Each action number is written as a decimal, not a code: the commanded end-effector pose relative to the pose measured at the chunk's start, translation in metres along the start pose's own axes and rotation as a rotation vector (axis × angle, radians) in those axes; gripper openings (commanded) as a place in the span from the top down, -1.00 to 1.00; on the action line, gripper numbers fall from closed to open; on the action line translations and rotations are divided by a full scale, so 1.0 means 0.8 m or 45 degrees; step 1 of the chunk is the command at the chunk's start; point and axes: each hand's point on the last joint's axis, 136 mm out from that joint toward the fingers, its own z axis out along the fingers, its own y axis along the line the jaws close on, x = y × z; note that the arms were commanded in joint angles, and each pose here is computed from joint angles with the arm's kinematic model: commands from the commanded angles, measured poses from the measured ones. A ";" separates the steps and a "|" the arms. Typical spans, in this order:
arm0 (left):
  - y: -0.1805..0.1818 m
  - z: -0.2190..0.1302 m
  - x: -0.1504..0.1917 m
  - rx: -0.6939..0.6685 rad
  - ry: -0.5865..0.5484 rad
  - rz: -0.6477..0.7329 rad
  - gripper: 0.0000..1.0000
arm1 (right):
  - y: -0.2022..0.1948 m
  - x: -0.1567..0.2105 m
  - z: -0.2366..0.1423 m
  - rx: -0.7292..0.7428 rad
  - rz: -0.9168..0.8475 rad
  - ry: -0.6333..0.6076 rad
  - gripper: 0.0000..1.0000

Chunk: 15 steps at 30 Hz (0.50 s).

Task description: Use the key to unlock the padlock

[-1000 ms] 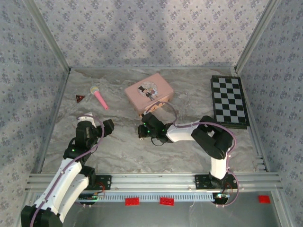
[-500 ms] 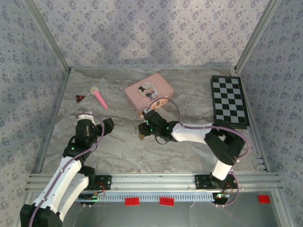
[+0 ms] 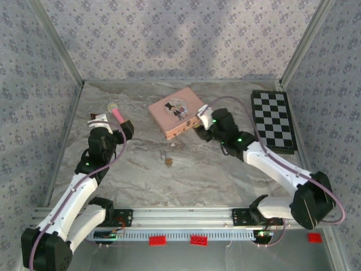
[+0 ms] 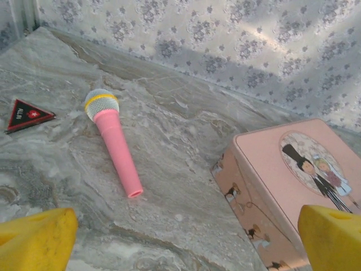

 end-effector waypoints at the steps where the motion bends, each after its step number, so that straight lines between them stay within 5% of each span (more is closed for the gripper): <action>1: 0.009 -0.002 -0.008 -0.022 -0.139 0.001 -0.99 | -0.093 0.032 -0.022 0.371 0.063 -0.043 -0.56; 8: 0.086 0.003 0.003 -0.423 -0.264 0.084 -1.00 | -0.187 0.092 -0.056 0.709 0.448 -0.182 -0.76; 15: 0.123 0.034 0.014 -0.740 -0.129 0.393 -1.00 | -0.227 0.202 -0.071 1.016 0.600 0.082 -0.79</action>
